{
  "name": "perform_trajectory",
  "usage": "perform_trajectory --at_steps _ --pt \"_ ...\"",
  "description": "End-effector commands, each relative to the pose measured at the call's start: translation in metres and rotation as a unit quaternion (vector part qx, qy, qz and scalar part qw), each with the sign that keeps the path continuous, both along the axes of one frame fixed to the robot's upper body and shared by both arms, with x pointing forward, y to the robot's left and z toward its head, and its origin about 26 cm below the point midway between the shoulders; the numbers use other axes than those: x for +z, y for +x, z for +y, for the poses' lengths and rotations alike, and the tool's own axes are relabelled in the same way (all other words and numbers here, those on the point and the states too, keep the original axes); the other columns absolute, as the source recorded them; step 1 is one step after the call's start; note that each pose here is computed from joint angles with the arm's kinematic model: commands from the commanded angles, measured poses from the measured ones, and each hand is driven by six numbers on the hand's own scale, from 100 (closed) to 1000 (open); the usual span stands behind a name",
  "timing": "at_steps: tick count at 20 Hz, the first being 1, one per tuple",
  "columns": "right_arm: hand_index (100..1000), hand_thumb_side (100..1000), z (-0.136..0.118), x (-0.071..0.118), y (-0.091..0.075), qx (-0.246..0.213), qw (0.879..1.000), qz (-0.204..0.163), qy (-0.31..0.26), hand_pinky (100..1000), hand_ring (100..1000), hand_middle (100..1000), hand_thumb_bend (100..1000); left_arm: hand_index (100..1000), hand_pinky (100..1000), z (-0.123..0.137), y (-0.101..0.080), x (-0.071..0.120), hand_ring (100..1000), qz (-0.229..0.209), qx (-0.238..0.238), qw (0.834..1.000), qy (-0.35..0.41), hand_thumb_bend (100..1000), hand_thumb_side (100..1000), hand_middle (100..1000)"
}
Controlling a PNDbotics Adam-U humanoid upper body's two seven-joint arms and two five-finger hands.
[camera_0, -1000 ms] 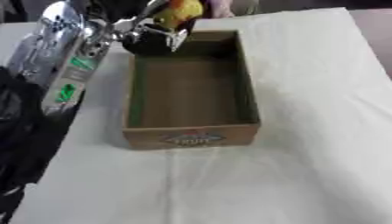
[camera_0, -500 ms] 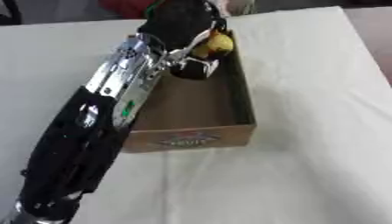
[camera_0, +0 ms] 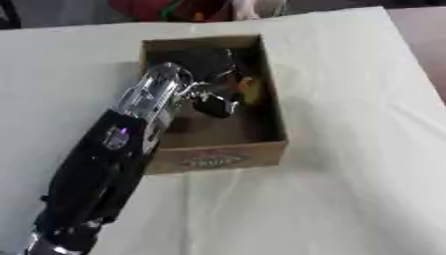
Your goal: Pick up objects on the table and place them in the box.
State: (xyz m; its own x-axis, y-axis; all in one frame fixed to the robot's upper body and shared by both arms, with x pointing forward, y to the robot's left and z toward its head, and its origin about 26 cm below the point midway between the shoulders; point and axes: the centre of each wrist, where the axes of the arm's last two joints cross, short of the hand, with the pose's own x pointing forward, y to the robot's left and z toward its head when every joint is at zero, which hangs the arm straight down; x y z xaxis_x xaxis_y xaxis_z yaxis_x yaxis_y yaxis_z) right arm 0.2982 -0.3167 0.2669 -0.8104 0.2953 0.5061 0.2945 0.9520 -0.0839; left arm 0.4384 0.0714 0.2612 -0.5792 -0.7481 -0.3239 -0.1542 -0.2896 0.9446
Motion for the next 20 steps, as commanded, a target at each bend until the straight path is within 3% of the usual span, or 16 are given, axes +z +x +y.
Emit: perform_trajectory --at_steps 1,4,12,16,20 --pt "804 773 -0.002 0.007 -0.004 -0.003 1.000 -0.013 -0.003 589 520 622 100 767 465 0.000 -0.001 0.014 685 -0.010 0.007 1.000 0.005 103 541 687" --pt "804 774 -0.002 0.007 -0.004 -0.004 1.000 -0.012 -0.003 589 520 622 100 810 483 0.002 -0.001 0.016 711 -0.013 0.022 1.000 0.011 179 594 718" --pt "804 773 -0.004 0.005 -0.004 -0.009 1.000 -0.009 -0.004 589 520 621 100 773 437 0.010 -0.024 0.051 648 -0.127 0.033 0.990 -0.054 100 574 653" --pt "804 772 -0.006 0.004 -0.005 -0.015 1.000 -0.009 -0.003 589 520 621 100 755 413 0.026 -0.039 0.080 576 -0.188 0.039 0.973 -0.129 100 585 581" --pt "804 770 -0.008 0.003 -0.006 -0.022 1.000 -0.007 -0.002 589 520 621 100 704 381 0.053 -0.053 0.102 511 -0.231 0.053 0.945 -0.227 100 595 510"
